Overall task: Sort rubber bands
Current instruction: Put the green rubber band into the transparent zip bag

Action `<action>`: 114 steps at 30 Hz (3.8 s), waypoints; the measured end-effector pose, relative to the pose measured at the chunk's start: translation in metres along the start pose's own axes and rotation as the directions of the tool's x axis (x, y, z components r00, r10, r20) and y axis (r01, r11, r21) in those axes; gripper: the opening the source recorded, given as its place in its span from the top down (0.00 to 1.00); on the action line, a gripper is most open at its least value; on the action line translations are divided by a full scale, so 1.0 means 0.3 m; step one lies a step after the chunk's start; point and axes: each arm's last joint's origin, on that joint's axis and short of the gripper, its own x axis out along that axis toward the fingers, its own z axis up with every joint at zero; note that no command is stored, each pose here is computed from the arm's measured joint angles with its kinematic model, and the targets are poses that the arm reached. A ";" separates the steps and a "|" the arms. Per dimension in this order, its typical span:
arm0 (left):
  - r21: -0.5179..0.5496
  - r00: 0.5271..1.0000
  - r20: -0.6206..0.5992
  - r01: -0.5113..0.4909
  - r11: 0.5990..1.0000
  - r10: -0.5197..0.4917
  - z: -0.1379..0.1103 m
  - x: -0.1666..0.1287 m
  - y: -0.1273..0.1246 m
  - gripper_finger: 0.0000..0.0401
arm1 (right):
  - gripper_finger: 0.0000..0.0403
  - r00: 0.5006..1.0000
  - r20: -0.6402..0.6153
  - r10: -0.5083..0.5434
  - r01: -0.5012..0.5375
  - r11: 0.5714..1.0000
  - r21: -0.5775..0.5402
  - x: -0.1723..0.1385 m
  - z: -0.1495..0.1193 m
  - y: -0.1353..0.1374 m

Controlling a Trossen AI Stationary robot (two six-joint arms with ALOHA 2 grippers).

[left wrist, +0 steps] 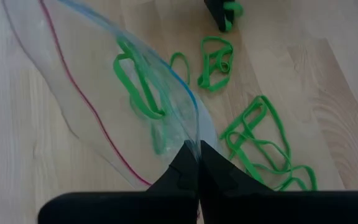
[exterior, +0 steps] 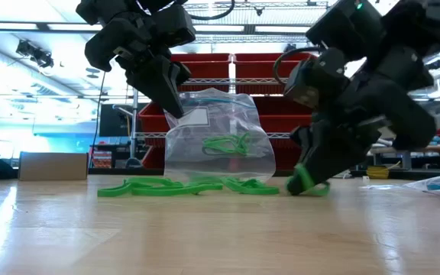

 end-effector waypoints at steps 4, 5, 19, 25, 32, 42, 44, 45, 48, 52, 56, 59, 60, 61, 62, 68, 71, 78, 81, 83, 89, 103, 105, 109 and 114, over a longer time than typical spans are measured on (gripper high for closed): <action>0.000 1.000 -0.001 0.000 1.000 0.000 0.000 0.000 -0.001 1.00 | 1.00 0.998 0.060 0.018 -0.016 0.999 -0.042 -0.068 0.078 0.023; 0.002 1.000 -0.003 0.001 1.000 -0.001 -0.001 0.000 -0.002 1.00 | 1.00 0.997 0.079 0.023 -0.019 0.998 -0.055 -0.087 0.098 0.029; -0.001 1.000 0.001 0.002 1.000 -0.002 0.001 0.000 -0.003 1.00 | 1.00 0.909 0.388 -0.152 0.220 0.966 -0.136 -0.265 0.386 -0.031; -0.001 1.000 0.003 0.002 1.000 -0.002 0.002 0.000 -0.004 1.00 | 1.00 0.888 0.387 -0.248 0.295 0.953 -0.066 -0.237 0.444 -0.141; -0.001 1.000 0.001 0.002 1.000 -0.002 0.001 0.001 -0.004 1.00 | 1.00 0.894 0.347 -0.282 0.310 0.950 -0.026 -0.150 0.445 -0.202; -0.002 1.000 0.001 0.002 1.000 -0.002 0.001 0.000 -0.004 0.98 | 1.00 0.893 0.258 -0.369 0.393 0.918 -0.046 -0.063 0.447 -0.215; -0.002 1.000 -0.002 0.003 1.000 -0.003 0.000 0.001 -0.004 0.98 | 1.00 0.905 0.196 -0.377 0.396 0.916 -0.068 -0.056 0.422 -0.215; -0.002 1.000 -0.001 0.002 1.000 -0.002 0.000 0.001 -0.004 0.98 | 1.00 0.909 0.187 -0.373 0.391 0.918 -0.068 -0.054 0.419 -0.211; -0.004 1.000 -0.006 0.004 1.000 -0.004 -0.002 0.001 -0.005 0.98 | 1.00 0.925 0.133 -0.357 0.369 0.925 -0.087 -0.061 0.404 -0.189; -0.004 1.000 -0.007 0.004 1.000 -0.004 -0.002 0.001 -0.005 0.98 | 1.00 0.950 0.076 -0.303 0.311 0.943 -0.119 -0.071 0.387 -0.155; -0.005 1.000 -0.005 0.003 1.000 -0.003 -0.001 0.001 -0.005 0.98 | 0.98 0.959 0.059 -0.276 0.282 0.950 -0.138 -0.088 0.384 -0.130; -0.008 1.000 -0.002 0.003 1.000 -0.003 0.000 0.001 -0.005 0.98 | 0.94 0.963 0.053 -0.264 0.269 0.953 -0.139 -0.098 0.385 -0.122; -0.008 1.000 0.000 0.003 1.000 -0.003 0.000 0.001 -0.005 0.98 | 0.92 0.964 0.055 -0.260 0.266 0.955 -0.133 -0.099 0.386 -0.120; -0.009 1.000 0.000 0.003 1.000 -0.003 0.000 0.001 -0.005 0.98 | 0.90 0.966 0.053 -0.253 0.258 0.958 -0.128 -0.099 0.385 -0.120; -0.009 1.000 0.000 0.003 1.000 -0.003 0.000 0.001 -0.005 0.98 | 0.88 0.968 0.043 -0.248 0.251 0.960 -0.127 -0.099 0.382 -0.120; -0.009 1.000 -0.006 0.004 1.000 -0.004 -0.001 0.001 -0.005 0.98 | 0.78 0.973 -0.009 -0.231 0.229 0.966 -0.123 -0.122 0.370 -0.116; -0.009 1.000 -0.008 0.004 1.000 -0.004 -0.002 0.001 -0.005 0.98 | 0.76 0.974 0.001 -0.227 0.226 0.966 -0.124 -0.162 0.381 -0.109; -0.010 1.000 -0.004 0.003 1.000 -0.003 0.000 0.000 -0.004 0.98 | 0.75 0.991 0.091 -0.096 0.107 0.987 -0.121 -0.272 0.421 -0.050; -0.012 1.000 -0.003 0.003 1.000 -0.003 0.000 0.000 -0.004 0.98 | 0.75 0.999 0.045 -0.025 0.030 0.993 -0.116 -0.272 0.404 -0.009; -0.012 1.000 -0.003 0.003 1.000 -0.003 0.000 0.000 -0.004 0.98 | 0.75 1.000 -0.012 -0.016 0.015 0.993 -0.117 -0.265 0.378 0.015; -0.012 1.000 0.005 0.002 1.000 -0.002 0.002 0.000 -0.004 0.98 | 0.76 0.998 -0.032 -0.059 0.056 0.995 -0.079 -0.173 0.278 0.023; -0.004 1.000 0.004 0.005 1.000 -0.005 0.003 0.000 -0.010 0.98 | 0.78 0.994 -0.073 -0.083 0.082 0.996 -0.017 0.082 0.118 -0.139; -0.004 1.000 0.003 0.005 1.000 -0.005 0.002 0.000 -0.010 0.98 | 0.79 0.993 -0.081 -0.081 0.082 0.997 0.009 0.101 0.108 -0.156; -0.008 1.000 -0.003 0.006 1.000 -0.006 0.001 0.000 -0.010 0.98 | 0.92 0.995 -0.066 -0.081 0.082 0.997 0.004 0.097 0.115 -0.160; -0.012 1.000 -0.010 0.007 1.000 -0.007 -0.002 0.000 -0.010 0.98 | 0.99 0.995 -0.031 -0.098 0.097 0.994 -0.045 0.037 0.147 -0.128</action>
